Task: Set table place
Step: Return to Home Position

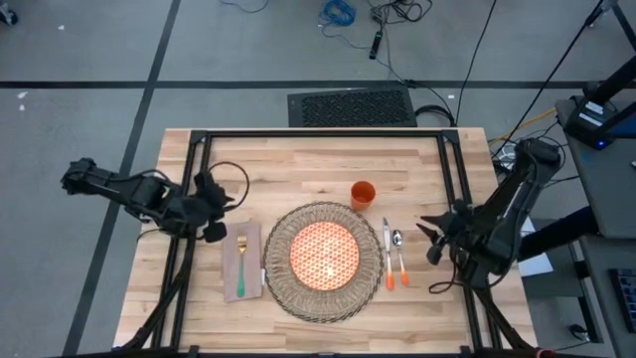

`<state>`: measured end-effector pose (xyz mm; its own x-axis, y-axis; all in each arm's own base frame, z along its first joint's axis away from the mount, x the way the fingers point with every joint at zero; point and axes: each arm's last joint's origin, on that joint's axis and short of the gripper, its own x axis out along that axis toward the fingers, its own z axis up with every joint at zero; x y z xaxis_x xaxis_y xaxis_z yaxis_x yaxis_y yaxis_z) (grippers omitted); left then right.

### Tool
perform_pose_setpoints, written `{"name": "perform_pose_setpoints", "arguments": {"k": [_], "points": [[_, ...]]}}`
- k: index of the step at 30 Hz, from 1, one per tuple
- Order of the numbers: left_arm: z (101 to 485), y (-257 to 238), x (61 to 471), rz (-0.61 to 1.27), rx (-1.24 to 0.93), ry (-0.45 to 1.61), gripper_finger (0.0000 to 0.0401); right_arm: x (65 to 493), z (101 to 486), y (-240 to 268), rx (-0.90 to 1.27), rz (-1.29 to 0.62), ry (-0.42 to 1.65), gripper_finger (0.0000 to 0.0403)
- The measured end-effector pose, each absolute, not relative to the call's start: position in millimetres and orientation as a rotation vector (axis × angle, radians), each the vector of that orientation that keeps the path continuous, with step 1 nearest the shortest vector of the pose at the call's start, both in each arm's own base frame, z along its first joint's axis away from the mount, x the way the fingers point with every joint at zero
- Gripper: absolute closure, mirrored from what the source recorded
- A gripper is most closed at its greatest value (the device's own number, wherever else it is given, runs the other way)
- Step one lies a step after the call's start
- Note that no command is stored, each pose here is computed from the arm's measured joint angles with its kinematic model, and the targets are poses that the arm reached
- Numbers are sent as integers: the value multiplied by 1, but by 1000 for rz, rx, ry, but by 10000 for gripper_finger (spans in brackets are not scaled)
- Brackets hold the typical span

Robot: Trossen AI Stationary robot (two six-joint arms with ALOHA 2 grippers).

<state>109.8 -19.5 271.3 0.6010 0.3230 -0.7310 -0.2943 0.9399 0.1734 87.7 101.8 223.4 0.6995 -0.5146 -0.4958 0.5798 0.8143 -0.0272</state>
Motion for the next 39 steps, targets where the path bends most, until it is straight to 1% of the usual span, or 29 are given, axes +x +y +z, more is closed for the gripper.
{"name": "perform_pose_setpoints", "arguments": {"k": [2, 4, 5, 7, 9, 11, 14, 17, 19, 22, 24, 27, 30, 32, 34, 37, 39], "points": [[275, -20, 111, 392, 46, 826, 338, 84, 205, 99, 180, -611, 460, 307], [274, -16, 106, 484, 61, 839, 338, 82, 190, 98, 226, -582, 375, 307], [276, -15, 105, 531, 50, 811, 338, 81, 185, 98, 232, -560, 320, 307], [280, -13, 102, 599, 43, 779, 338, 80, 176, 97, 238, -521, 206, 307], [283, -12, 102, 624, 21, 731, 338, 78, 172, 95, 220, -482, 92, 307], [290, -14, 106, 590, -17, 632, 338, 76, 174, 96, 184, -433, -9, 307], [305, -23, 117, 413, 7, 488, 338, 74, 183, 99, 126, -408, -18, 307], [317, -37, 132, 187, 108, 389, 338, 77, 197, 108, 46, -398, -8, 307], [322, -46, 140, 100, 196, 339, 338, 79, 215, 118, -24, -383, 2, 307], [324, -57, 149, 23, 303, 290, 338, 81, 251, 133, -135, -359, 23, 307], [323, -63, 156, 5, 331, 280, 338, 81, 276, 143, -187, -340, 30, 307], [322, -72, 165, -62, 319, 262, 338, 82, 310, 153, -245, -306, 67, 307], [319, -82, 172, -130, 292, 254, 338, 88, 334, 164, -249, -242, 136, 307], [318, -88, 175, -153, 287, 244, 338, 98, 345, 173, -243, -152, 188, 307], [319, -94, 177, -172, 278, 216, 338, 115, 357, 183, -209, 15, 181, 307], [319, -105, 180, -206, 273, 178, 338, 143, 367, 193, -216, 382, 12, 307], [320, -112, 181, -224, 285, 151, 338, 155, 365, 190, -256, 488, -37, 307]]}}
